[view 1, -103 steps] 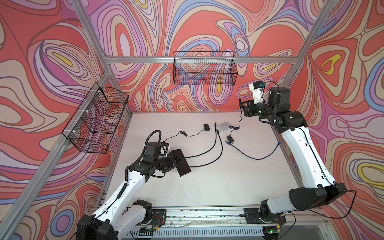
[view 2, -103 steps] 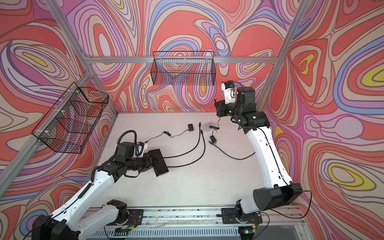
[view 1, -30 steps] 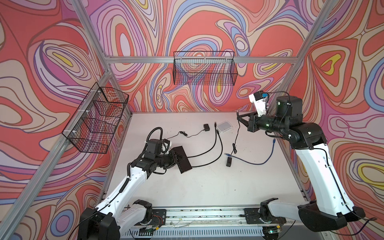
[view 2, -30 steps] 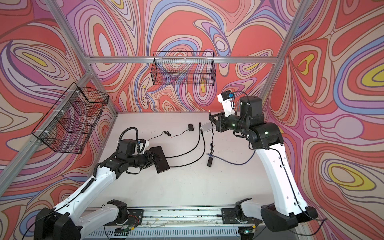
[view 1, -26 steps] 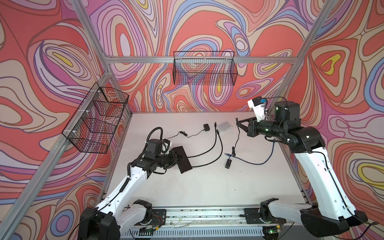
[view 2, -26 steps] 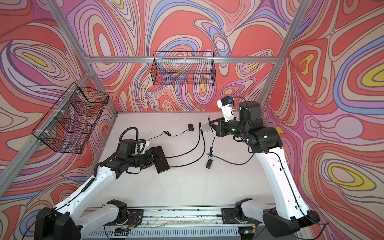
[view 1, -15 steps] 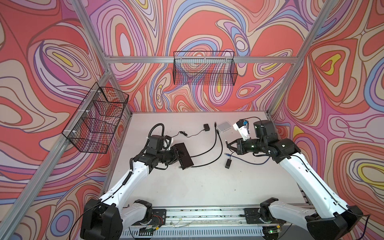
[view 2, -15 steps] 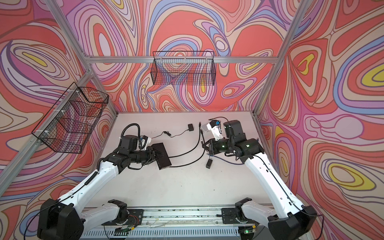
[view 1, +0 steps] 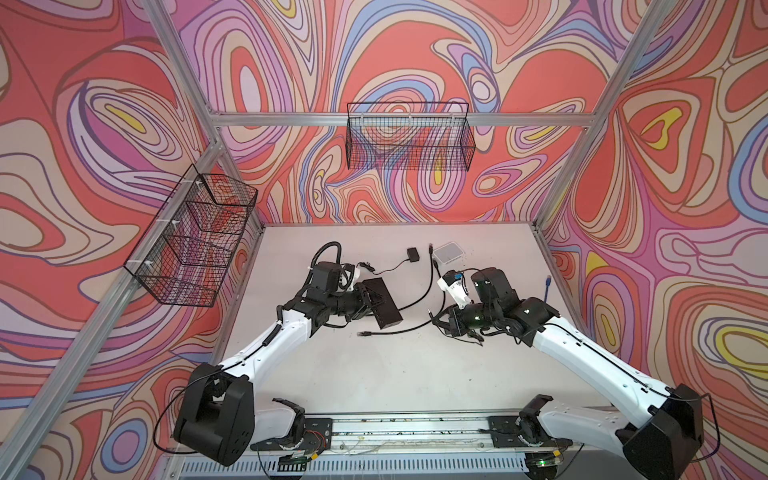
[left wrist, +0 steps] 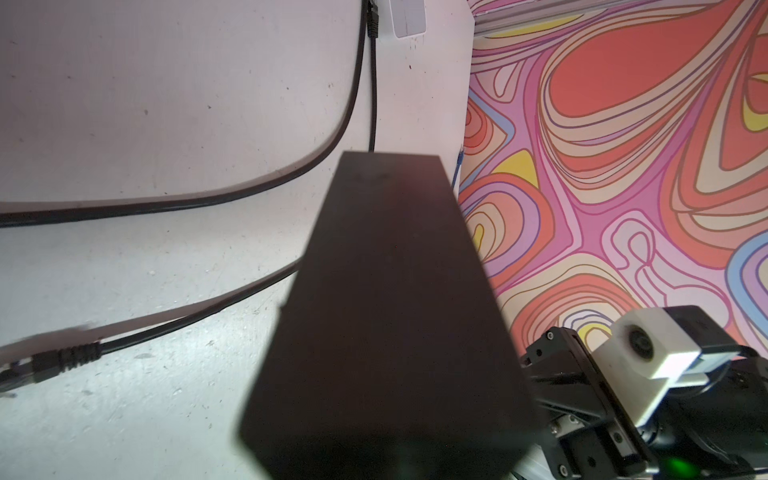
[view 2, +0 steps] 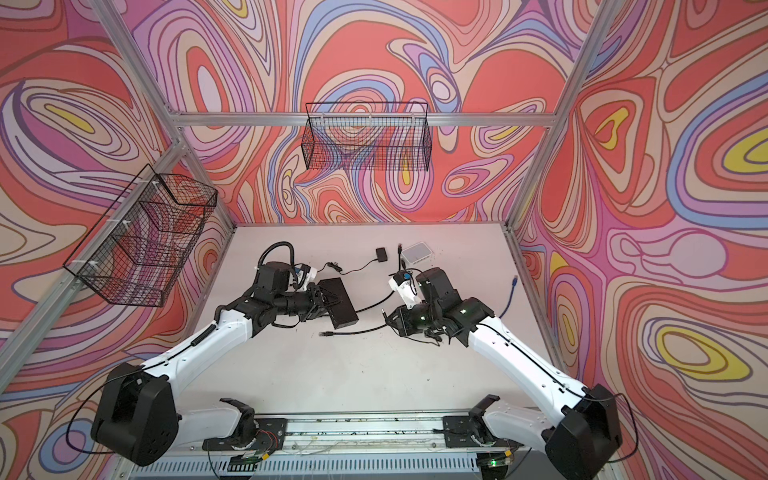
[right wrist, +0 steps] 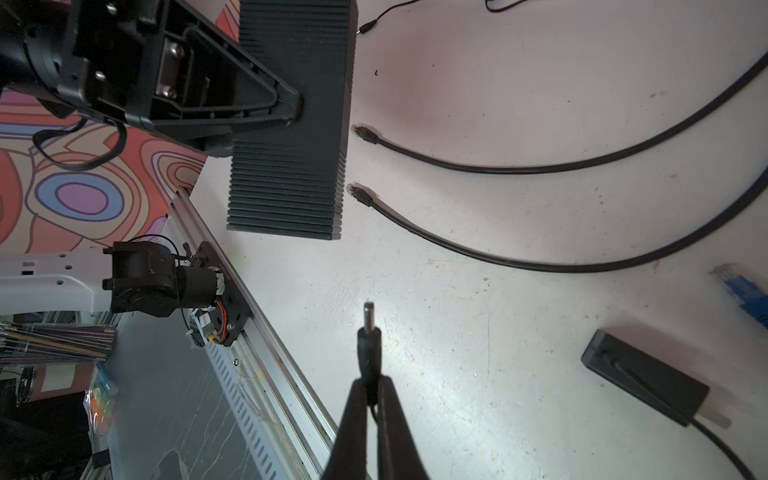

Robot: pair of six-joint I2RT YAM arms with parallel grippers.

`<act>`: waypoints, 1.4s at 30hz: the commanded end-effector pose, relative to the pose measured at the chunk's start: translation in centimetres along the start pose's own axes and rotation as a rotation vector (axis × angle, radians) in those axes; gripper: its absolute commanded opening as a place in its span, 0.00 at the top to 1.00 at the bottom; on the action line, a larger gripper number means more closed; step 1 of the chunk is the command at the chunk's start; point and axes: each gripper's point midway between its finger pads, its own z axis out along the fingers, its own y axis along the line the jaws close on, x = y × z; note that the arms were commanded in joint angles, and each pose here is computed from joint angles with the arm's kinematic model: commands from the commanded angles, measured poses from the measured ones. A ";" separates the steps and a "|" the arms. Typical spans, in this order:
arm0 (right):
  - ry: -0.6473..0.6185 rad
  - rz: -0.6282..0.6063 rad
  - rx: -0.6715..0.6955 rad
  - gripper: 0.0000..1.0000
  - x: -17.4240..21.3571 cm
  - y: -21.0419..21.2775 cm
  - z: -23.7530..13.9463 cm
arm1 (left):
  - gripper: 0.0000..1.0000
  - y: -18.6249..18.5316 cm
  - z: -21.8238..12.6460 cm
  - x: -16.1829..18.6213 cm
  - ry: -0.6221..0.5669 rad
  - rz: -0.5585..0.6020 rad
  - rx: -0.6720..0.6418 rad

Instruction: Insert the plug into the switch port

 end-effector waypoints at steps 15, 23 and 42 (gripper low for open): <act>0.006 -0.004 -0.075 1.00 1.3 0.1 2.5 | 0.86 -4.6 0.4 -1.6 -0.061 0.015 0.144; 0.017 -0.020 -0.104 1.00 1.1 1.3 3.5 | 0.86 -4.4 1.4 -1.7 -0.057 0.003 0.144; -0.020 -0.024 -0.116 1.00 -0.7 2.5 4.6 | 0.87 -3.7 2.8 -1.1 -0.029 -0.003 0.141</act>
